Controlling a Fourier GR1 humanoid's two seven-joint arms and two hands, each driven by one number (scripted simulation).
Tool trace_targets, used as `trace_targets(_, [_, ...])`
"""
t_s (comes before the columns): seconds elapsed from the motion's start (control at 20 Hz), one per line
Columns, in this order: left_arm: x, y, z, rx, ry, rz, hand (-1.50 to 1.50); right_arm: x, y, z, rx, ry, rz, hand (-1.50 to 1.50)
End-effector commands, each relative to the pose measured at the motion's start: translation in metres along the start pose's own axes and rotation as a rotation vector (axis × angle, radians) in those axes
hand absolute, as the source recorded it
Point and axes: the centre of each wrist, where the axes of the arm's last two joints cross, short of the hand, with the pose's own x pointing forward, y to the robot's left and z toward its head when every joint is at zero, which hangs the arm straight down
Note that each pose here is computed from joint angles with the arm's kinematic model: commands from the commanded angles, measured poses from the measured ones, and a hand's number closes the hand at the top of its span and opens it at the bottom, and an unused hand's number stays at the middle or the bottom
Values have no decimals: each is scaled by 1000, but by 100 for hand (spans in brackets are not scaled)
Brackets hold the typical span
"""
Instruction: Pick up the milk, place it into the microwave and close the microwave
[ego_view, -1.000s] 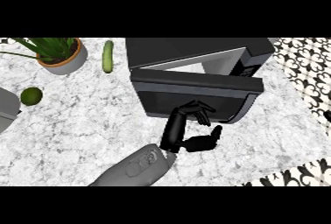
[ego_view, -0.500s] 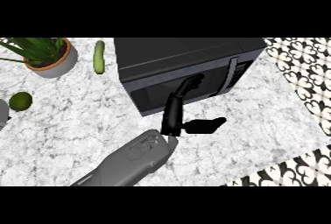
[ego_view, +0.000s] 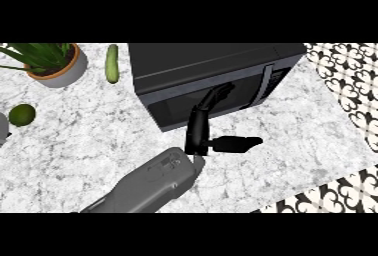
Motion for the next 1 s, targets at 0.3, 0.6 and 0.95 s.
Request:
trace_targets(0.3, [11, 3, -27, 79, -24, 14, -150, 2, -15, -15, 5, -17, 56, 150])
trace_targets(0.6, [9, 1, -21, 52, -45, 30, -150, -35, 30, 4, -92, -32, -290, 150])
trace_targets(0.95, [11, 1, -29, 67, -63, 25, -150, -47, 29, 9, -86, 21, -395, -150])
